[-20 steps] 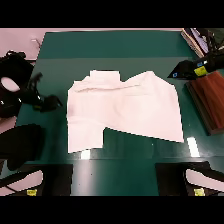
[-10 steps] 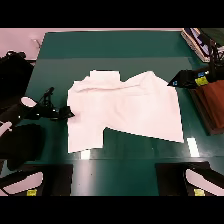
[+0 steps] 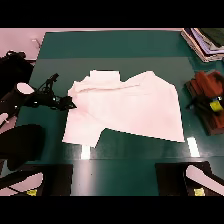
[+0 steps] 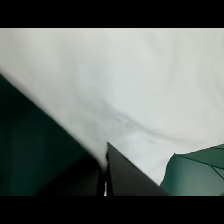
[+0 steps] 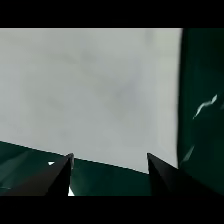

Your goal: Fold the shirts.

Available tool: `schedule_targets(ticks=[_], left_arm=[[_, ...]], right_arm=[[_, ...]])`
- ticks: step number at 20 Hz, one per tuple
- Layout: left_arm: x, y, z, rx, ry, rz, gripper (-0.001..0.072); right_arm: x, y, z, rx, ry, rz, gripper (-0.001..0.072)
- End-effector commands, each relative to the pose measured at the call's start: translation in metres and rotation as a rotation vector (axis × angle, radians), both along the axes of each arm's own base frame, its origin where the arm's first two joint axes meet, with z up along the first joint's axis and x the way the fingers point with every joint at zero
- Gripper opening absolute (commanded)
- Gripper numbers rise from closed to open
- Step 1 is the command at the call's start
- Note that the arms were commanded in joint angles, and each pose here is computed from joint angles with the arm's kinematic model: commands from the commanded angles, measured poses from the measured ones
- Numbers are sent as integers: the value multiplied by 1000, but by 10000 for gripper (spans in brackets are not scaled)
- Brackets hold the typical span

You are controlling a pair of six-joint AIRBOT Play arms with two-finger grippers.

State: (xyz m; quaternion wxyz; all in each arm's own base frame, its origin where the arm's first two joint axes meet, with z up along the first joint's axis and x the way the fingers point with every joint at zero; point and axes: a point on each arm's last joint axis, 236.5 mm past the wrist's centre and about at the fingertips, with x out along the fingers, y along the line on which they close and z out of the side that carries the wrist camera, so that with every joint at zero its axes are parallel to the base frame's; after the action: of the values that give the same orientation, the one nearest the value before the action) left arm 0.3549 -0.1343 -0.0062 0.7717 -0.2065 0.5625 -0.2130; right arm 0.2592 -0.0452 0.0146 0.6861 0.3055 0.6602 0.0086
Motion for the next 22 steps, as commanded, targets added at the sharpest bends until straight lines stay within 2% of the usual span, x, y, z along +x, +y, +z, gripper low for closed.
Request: schedule_targets(ticks=[1,3,5,8,12,13,16,17,20,22], left_arm=[[5,-3,15,-6,-30,-17,29],[5,-3,15,-7,-28,-18,28],[5,-3,15,-8,-28,-18,29],[4,-4,15,-9,-26,-19,29],[3,-5,15,-14,-21,-22,29],[2,-5,15,-15,-17,-25,29],[-7,-8,15,-23,11,-51,28],[-10,-8,20,-24,4,-57,28],[-2,-7,75,-23,-143,-39,27],[2,-8,153,-29,-334,-33,27]], right_arm=[[-57,-31,-53,70,148,-237,504],[-77,-28,-75,110,181,-292,498],[-88,-20,-92,128,201,-306,447],[-91,-3,-107,163,201,-320,447],[-85,26,-118,202,212,-223,439],[-82,30,-120,182,204,-189,390],[-62,35,-113,76,97,-101,65],[-54,35,-105,42,50,-76,18],[-19,34,-43,-54,-146,21,17],[18,39,33,-110,-364,69,17]])
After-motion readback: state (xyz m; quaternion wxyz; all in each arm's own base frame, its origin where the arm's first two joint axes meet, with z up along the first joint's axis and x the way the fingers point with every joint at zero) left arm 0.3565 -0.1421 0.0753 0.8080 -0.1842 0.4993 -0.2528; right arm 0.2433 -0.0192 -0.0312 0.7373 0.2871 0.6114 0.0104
